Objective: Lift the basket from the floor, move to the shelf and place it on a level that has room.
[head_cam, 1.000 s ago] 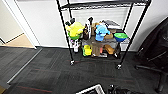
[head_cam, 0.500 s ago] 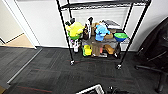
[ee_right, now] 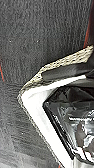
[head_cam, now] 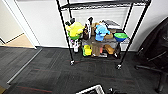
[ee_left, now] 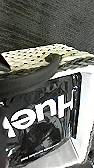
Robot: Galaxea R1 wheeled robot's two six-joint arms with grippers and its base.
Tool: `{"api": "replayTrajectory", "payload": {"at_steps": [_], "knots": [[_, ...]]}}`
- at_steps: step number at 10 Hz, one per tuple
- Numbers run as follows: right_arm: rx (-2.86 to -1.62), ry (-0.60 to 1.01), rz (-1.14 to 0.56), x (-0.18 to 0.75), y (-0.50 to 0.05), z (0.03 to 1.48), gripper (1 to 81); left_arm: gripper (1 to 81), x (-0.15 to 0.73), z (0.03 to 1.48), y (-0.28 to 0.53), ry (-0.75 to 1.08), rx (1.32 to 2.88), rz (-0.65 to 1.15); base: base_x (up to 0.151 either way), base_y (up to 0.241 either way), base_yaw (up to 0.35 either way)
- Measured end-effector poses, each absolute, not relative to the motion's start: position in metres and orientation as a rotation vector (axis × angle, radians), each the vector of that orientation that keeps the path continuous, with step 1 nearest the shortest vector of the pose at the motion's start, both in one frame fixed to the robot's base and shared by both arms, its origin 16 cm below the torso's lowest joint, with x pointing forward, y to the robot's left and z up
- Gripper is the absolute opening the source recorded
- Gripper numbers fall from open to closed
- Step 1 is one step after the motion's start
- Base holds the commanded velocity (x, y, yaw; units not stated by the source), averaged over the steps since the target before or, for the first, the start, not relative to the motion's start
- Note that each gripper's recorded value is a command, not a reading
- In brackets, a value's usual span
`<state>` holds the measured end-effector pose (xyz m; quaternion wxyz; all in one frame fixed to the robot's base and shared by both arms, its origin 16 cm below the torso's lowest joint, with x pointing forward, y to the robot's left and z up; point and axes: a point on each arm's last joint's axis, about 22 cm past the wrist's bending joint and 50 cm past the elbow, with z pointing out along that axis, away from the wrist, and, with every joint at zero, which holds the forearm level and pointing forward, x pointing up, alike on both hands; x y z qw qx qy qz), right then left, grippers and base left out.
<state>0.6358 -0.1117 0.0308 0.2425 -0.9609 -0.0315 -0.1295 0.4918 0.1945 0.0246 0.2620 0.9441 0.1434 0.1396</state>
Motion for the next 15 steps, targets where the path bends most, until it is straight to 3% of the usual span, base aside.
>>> {"api": "replayTrajectory", "payload": {"at_steps": [4,5,11,15], "knots": [[-2.629,-0.084,-0.357,0.636,-0.112,0.03,1.0,81.1,0.492,0.025,0.193,0.388,2.553,0.376,0.0,0.0,0.0],[-2.629,-0.083,-0.358,0.637,-0.112,0.03,1.0,1.0,0.491,0.023,0.198,0.4,2.56,0.37,0.0,0.0,0.0],[-2.639,-0.041,-0.365,0.638,-0.128,0.028,1.0,1.0,0.484,0.037,0.197,0.409,2.514,0.354,0.0,0.0,0.0],[-2.574,0.108,-0.297,0.608,-0.129,0.028,1.0,1.0,0.471,0.053,0.211,0.363,2.511,0.221,0.0,0.0,0.0]]}}
